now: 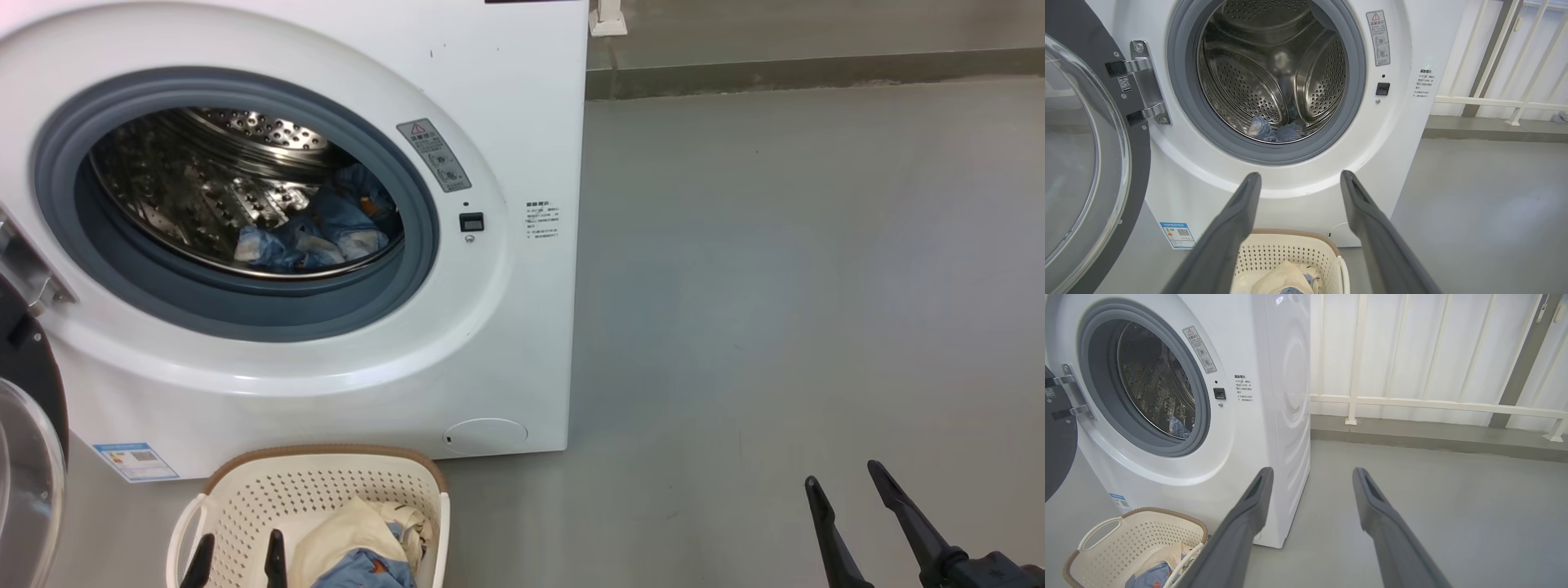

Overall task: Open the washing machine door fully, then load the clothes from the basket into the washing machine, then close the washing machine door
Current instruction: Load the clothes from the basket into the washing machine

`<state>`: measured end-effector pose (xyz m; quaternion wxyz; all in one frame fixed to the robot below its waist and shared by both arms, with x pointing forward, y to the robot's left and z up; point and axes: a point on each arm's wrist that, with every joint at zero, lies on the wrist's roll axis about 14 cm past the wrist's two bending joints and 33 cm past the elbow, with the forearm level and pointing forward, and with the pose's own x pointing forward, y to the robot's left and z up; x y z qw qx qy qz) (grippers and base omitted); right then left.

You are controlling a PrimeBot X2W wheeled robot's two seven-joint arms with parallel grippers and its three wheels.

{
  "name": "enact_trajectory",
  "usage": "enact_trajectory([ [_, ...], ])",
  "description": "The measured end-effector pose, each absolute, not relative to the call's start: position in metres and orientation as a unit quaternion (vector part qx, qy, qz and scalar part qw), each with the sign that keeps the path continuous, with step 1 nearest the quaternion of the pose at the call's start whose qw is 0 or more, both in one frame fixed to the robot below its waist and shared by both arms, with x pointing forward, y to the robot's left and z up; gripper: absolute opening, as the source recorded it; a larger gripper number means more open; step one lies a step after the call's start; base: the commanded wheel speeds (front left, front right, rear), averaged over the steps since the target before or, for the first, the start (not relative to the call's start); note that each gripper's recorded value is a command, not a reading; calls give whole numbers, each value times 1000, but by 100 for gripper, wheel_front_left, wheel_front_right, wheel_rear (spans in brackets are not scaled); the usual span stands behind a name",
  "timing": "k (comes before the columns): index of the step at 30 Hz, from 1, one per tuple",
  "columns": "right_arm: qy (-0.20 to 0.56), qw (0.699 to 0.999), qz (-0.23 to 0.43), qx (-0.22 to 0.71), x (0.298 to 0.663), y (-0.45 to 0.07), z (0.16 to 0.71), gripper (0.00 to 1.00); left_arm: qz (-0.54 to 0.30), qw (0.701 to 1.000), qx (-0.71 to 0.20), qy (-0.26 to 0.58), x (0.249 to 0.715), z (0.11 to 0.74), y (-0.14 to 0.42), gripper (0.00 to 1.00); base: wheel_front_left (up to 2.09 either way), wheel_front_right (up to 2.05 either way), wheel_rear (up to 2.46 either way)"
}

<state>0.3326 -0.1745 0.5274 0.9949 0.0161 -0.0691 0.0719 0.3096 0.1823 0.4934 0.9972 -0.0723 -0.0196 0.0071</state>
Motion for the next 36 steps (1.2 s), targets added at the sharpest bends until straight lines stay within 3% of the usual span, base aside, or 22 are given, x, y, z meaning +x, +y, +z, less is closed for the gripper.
enact_trajectory([
  [25, -64, 996, 65, 16, 332, -178, 524, 100, -2, 997, -75, -6, 313, 486, 177, 100, 0, 0, 0],
  [36, -55, 997, 58, 13, 341, -184, 519, 100, -20, 993, -85, 83, 332, 439, 164, 100, 0, 0, 0],
])
